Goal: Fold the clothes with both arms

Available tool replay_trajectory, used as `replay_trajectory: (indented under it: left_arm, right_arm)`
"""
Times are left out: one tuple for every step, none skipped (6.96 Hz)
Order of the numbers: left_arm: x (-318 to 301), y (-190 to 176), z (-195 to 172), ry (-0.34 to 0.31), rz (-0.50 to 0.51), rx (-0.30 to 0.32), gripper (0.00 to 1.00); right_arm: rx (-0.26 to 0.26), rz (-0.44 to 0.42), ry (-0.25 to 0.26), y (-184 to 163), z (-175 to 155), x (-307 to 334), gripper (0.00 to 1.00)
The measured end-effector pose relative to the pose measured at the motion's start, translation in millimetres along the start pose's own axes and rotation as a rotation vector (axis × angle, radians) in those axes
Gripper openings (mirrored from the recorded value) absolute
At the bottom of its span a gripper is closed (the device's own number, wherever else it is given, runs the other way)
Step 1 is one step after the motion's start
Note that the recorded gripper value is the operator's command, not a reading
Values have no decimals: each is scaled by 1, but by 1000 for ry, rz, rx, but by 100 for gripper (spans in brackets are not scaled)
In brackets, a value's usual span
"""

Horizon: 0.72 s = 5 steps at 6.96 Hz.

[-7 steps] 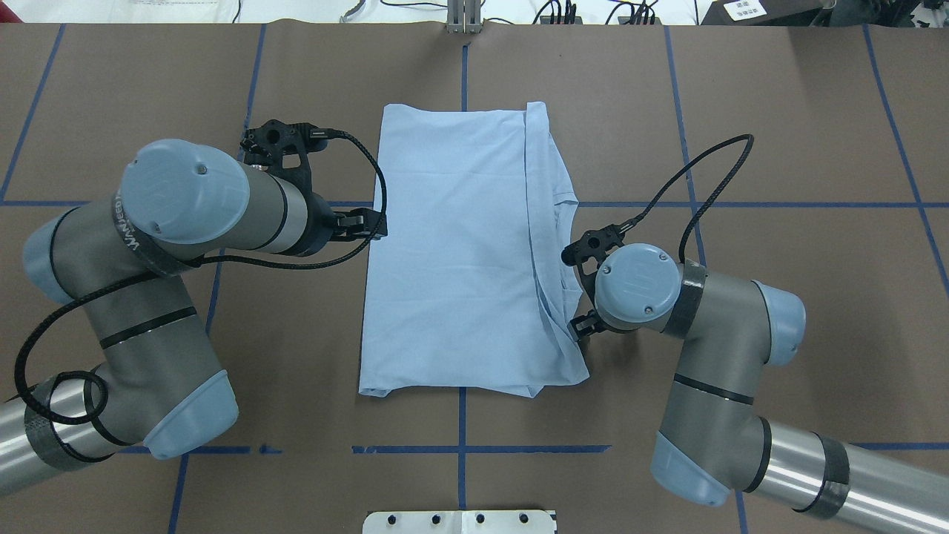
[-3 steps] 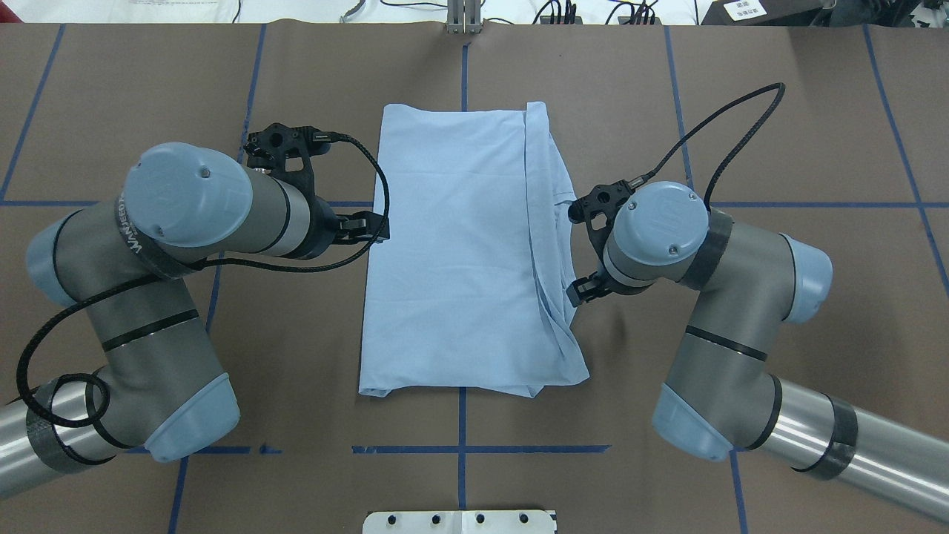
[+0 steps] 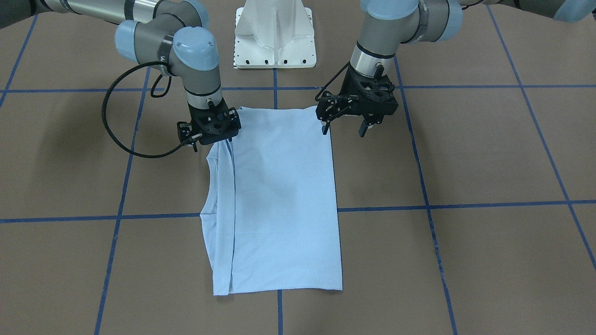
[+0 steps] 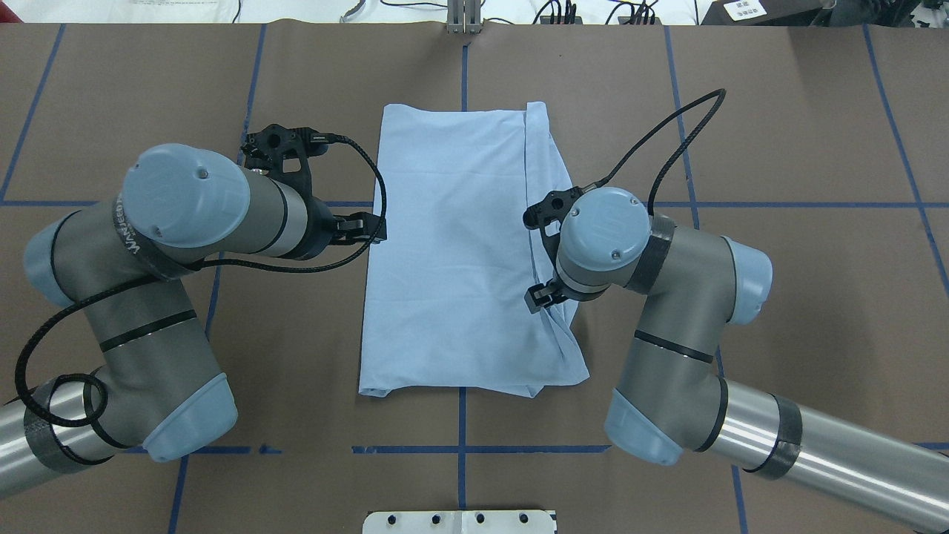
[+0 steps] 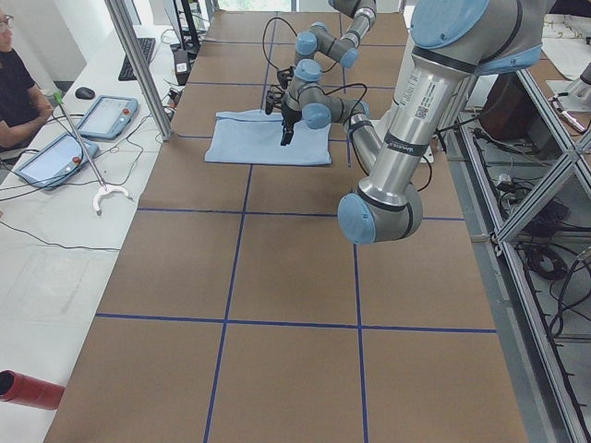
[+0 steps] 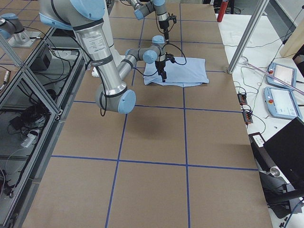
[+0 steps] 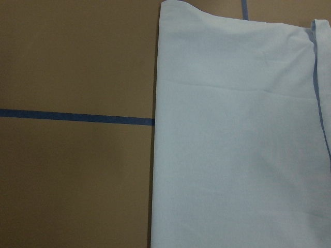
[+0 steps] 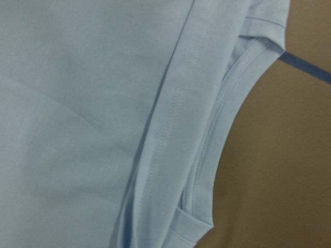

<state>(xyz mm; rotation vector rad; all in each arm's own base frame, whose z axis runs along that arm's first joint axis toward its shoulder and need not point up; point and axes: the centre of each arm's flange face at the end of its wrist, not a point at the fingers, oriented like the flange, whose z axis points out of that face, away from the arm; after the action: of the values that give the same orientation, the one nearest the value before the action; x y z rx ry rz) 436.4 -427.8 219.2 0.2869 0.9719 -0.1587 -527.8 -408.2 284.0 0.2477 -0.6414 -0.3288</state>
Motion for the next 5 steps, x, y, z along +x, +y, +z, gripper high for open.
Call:
replay_trajectory:
  left_arm:
    - [-1,0,0,-1,0,0,100]
    - [-1,0,1,-2,1,0,100]
    - [0,0,0,0,1,0,100]
    - [0,0,-1,1,1,1,100]
    - [0,0,-2,3,1,1,100]
  right_arm:
    - [-6,-1,8,5,7,-10,100]
    - [-13,0,17,9,14,-11,100]
    - [-20,1,26,11,19,-11,100]
    - [-26,3,34,12,24,-9,100]
    - [-32,4,39,13,27,-7,100]
